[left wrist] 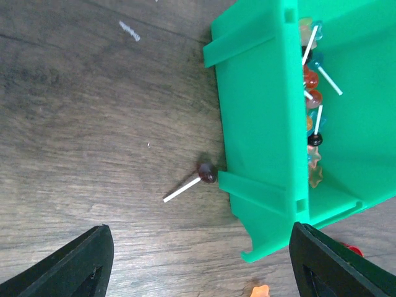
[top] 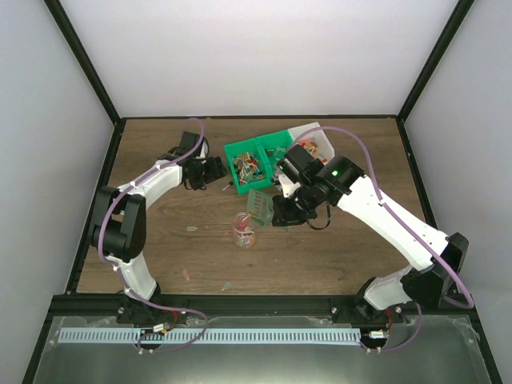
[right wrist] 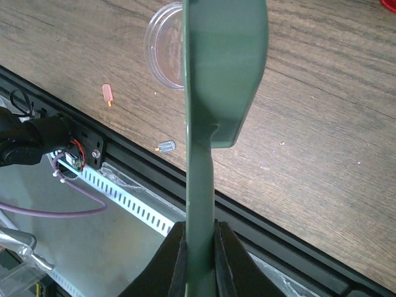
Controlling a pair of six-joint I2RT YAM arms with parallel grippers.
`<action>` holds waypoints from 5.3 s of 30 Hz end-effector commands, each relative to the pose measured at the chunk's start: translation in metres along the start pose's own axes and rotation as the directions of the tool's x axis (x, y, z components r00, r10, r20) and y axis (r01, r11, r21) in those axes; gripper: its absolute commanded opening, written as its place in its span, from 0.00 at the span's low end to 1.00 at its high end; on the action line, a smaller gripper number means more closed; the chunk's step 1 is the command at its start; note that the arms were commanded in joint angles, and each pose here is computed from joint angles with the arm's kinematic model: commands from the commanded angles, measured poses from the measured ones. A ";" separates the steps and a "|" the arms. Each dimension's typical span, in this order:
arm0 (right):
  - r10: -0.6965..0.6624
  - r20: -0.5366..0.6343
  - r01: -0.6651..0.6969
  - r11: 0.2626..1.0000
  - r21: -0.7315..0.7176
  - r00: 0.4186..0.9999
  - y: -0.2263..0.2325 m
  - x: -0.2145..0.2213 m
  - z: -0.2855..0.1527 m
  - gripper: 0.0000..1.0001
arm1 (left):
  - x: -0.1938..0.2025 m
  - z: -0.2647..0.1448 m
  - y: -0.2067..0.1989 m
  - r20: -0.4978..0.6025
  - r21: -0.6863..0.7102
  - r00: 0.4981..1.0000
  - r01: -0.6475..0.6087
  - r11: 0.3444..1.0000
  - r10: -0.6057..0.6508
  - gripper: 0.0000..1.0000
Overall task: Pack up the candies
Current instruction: Place the fake candies in the packing bottle, then scoop the fake candies from the storage box.
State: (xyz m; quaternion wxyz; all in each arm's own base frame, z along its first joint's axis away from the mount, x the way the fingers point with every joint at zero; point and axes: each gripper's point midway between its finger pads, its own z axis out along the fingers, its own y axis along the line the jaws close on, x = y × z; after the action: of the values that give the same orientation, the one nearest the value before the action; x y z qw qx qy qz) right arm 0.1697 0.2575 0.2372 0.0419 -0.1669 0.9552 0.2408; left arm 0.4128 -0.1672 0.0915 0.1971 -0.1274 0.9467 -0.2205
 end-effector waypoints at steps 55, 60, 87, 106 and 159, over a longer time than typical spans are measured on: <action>0.169 0.223 -0.008 0.815 -0.579 0.960 0.008 -0.125 -0.045 0.01 | -0.033 -0.143 -0.156 0.138 0.854 0.980 -0.191 0.484 0.143 0.99; 0.159 0.231 0.004 0.816 -0.578 0.960 0.009 -0.129 -0.046 0.01 | -0.023 -0.145 -0.161 0.126 0.865 0.976 -0.196 0.461 0.178 0.80; 0.174 0.235 0.007 0.788 -0.615 0.956 0.013 -0.121 -0.052 0.22 | -0.003 -0.144 -0.171 0.053 0.936 0.976 -0.122 0.331 0.210 0.04; 0.168 0.258 0.028 0.787 -0.617 0.951 0.001 -0.101 -0.076 0.26 | -0.006 -0.137 -0.168 0.069 0.928 0.978 -0.135 0.347 0.195 0.04; 0.681 -0.103 -0.602 0.552 -0.578 0.724 -0.042 -0.136 -0.016 0.01 | -0.066 -0.087 -0.062 0.346 0.345 0.938 -0.156 0.926 0.029 0.74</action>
State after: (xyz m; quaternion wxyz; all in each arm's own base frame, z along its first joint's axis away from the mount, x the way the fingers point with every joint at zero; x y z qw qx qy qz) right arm 0.2978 0.2560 0.2601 0.0008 0.1173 0.8295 0.5460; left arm 0.4429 -0.1958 0.2197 0.3482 -0.0731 0.8114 -0.4637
